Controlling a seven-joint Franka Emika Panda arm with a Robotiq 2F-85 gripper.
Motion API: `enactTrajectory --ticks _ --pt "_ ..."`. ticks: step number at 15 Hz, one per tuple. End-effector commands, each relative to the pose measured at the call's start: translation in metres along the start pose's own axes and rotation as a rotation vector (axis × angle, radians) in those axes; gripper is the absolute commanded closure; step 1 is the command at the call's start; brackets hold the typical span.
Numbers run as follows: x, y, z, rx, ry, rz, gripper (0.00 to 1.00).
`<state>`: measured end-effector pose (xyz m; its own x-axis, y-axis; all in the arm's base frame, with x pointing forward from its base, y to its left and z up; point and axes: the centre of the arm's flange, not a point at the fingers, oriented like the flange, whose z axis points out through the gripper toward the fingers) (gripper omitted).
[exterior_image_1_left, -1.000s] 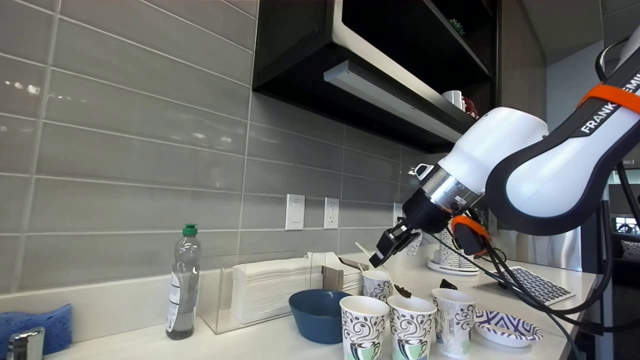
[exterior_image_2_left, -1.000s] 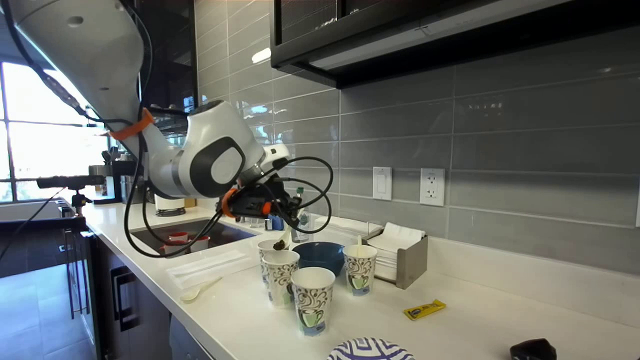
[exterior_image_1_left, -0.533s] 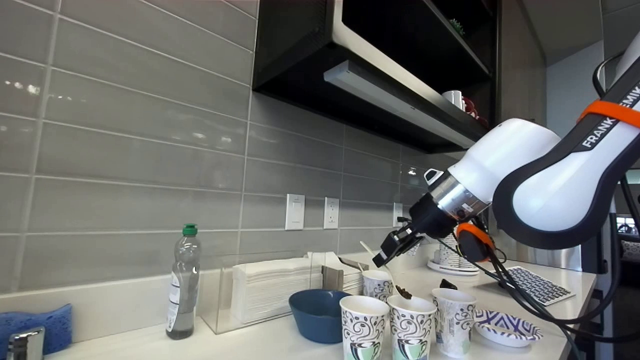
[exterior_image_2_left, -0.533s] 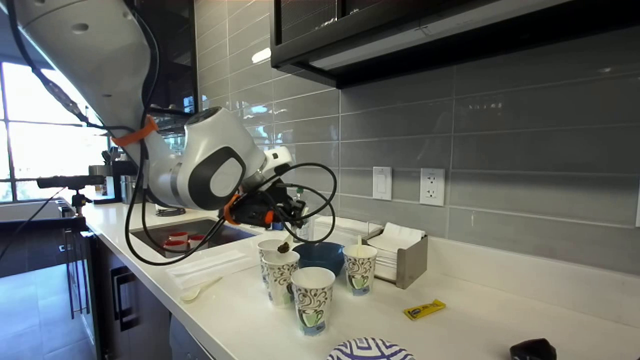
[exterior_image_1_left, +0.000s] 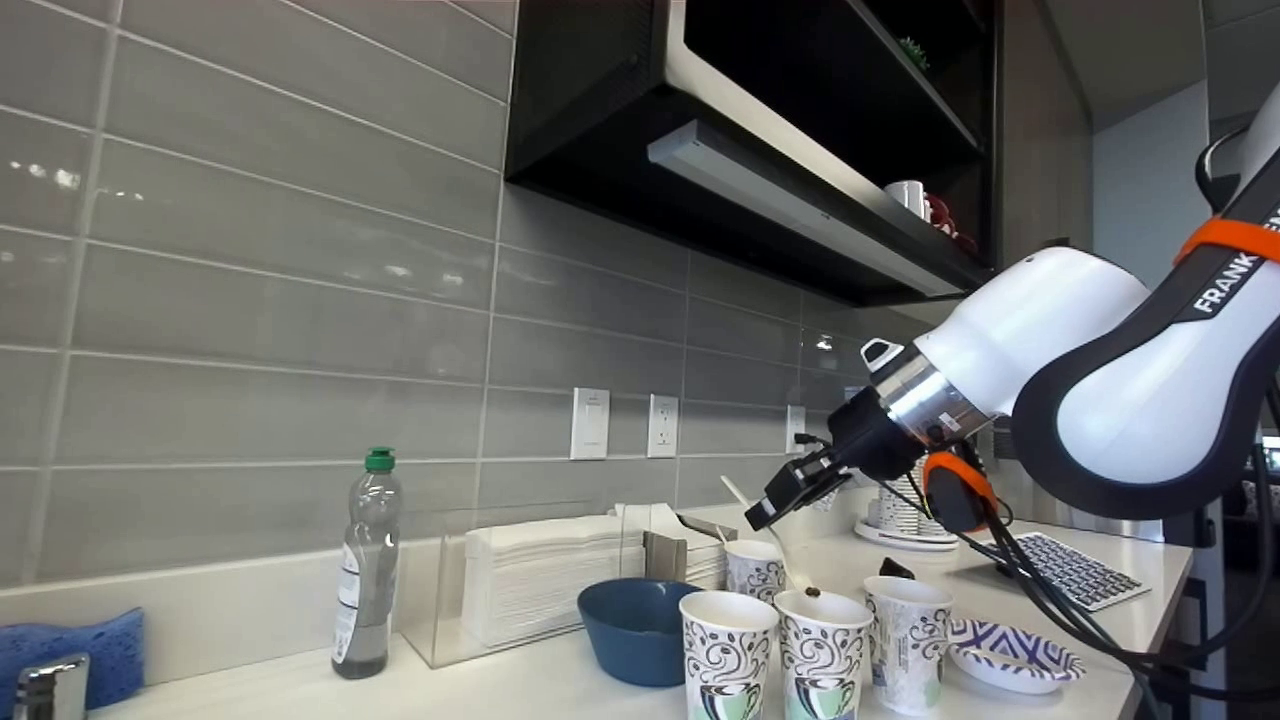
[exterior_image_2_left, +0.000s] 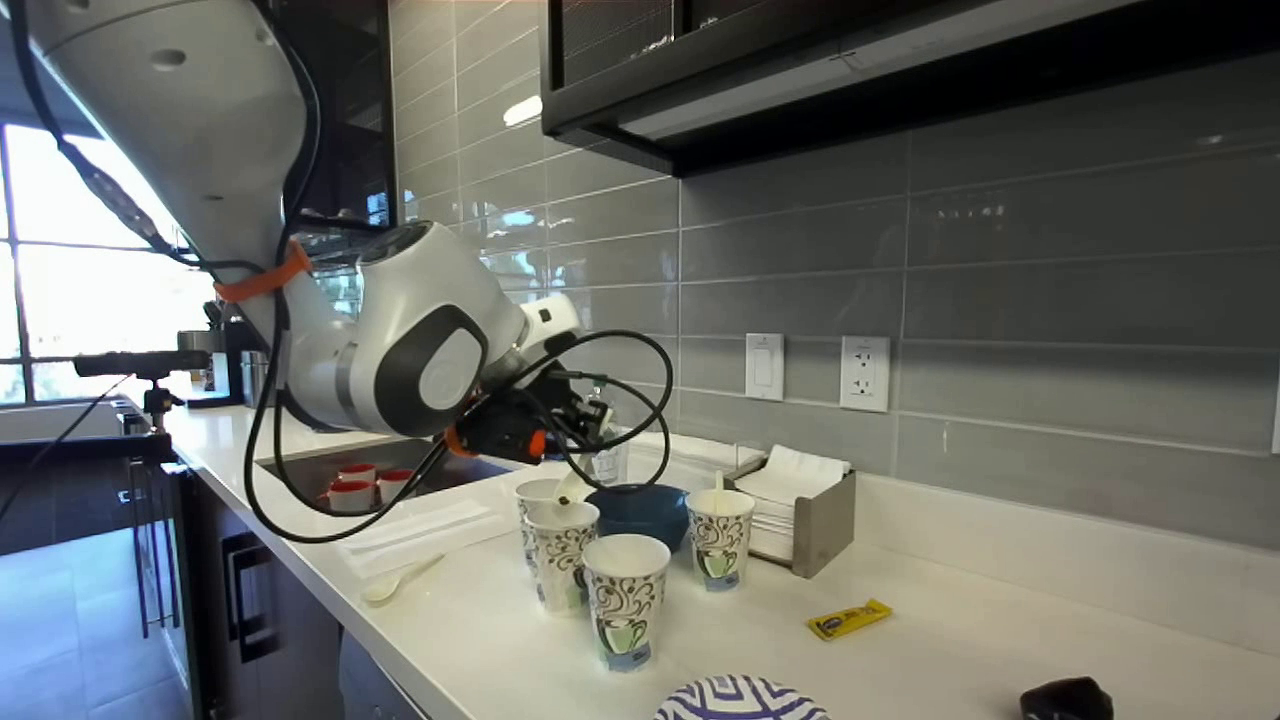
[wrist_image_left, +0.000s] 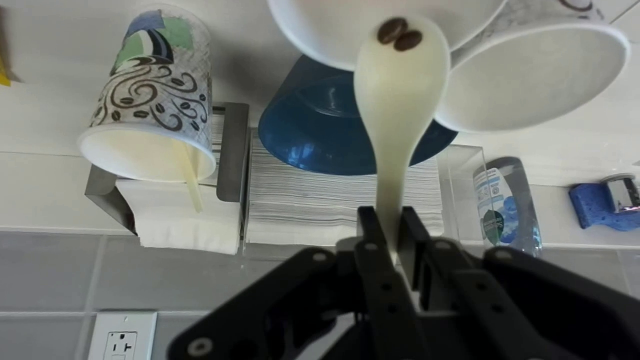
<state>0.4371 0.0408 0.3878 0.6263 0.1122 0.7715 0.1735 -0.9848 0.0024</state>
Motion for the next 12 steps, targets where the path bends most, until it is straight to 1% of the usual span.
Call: enactTrajectory --ticks 1,4,5,8,10,11,12 --pt "-0.004 0.015 -0.01 0.015 0.041 0.003 0.97" --pt "-0.002 0.019 -0.016 0.029 0.089 0.006 0.97" --pt "-0.002 0.022 -0.015 0.019 0.08 0.012 0.97" --pt "-0.004 0.027 -0.016 0.037 0.076 0.043 0.97" --pt "-0.005 0.029 -0.019 0.055 0.098 0.057 0.97" --pt "-0.005 0.03 -0.02 0.047 0.101 0.058 0.97" --pt "-0.005 0.032 -0.023 0.069 0.118 0.074 0.97"
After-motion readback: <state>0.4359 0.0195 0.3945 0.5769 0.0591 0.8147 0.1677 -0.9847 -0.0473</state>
